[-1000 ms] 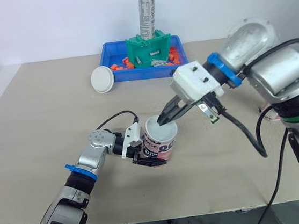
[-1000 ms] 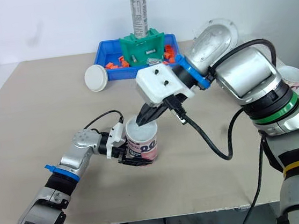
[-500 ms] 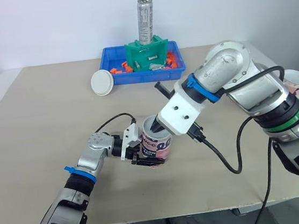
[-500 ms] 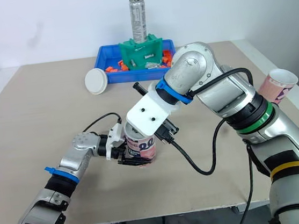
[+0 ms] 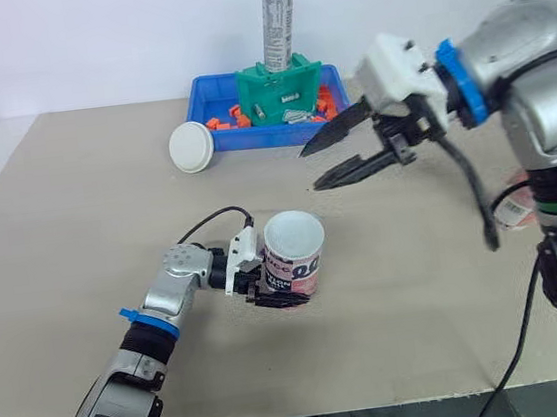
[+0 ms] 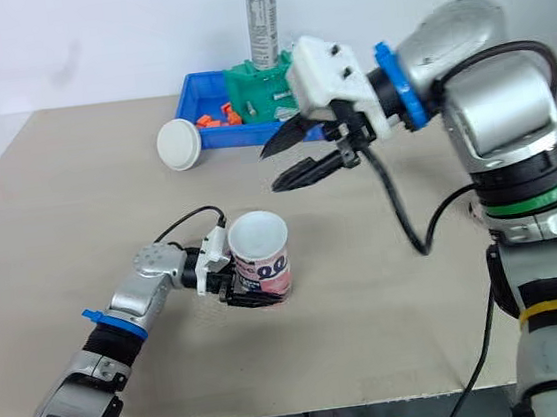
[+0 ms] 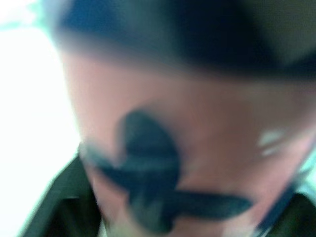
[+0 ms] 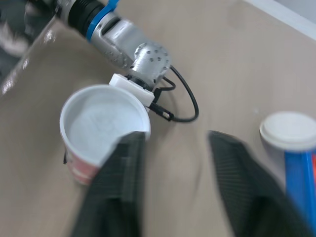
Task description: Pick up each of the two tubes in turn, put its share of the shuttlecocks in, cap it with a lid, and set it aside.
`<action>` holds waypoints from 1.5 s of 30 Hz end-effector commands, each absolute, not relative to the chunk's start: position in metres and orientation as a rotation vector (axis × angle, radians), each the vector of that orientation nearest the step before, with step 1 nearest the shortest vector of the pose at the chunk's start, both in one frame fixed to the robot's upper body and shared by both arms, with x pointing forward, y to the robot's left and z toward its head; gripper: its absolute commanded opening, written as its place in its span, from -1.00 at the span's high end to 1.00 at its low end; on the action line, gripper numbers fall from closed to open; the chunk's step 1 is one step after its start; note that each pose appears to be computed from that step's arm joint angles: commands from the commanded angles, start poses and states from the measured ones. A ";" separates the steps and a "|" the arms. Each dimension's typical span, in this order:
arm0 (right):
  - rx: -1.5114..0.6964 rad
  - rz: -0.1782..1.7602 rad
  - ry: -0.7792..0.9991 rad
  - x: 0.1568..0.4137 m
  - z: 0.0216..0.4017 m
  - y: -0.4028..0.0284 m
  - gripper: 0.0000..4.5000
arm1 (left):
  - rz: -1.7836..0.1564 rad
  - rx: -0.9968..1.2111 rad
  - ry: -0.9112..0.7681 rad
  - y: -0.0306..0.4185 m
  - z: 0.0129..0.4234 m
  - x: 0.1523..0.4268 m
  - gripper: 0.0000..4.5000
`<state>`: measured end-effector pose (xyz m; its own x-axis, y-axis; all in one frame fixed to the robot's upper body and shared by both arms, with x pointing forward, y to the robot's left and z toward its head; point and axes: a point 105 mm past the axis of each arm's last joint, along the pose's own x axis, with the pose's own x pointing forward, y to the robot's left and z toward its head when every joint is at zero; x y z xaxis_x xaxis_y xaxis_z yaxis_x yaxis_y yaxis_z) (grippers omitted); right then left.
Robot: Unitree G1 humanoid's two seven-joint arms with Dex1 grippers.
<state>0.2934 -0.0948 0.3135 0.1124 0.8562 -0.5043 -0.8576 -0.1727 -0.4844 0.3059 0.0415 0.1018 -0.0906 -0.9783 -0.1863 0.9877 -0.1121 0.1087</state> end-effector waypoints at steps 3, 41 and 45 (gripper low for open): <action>-0.760 1.380 -0.013 0.283 0.317 -0.121 -0.98 | -1.674 0.242 -0.023 0.047 0.116 0.306 -1.00; -0.423 1.346 0.027 0.270 0.162 -0.079 -0.98 | -1.453 0.145 -0.095 0.156 0.248 0.247 -1.00; -0.393 1.369 0.017 0.272 0.162 -0.071 -0.98 | -1.444 0.139 -0.102 0.155 0.246 0.247 -1.00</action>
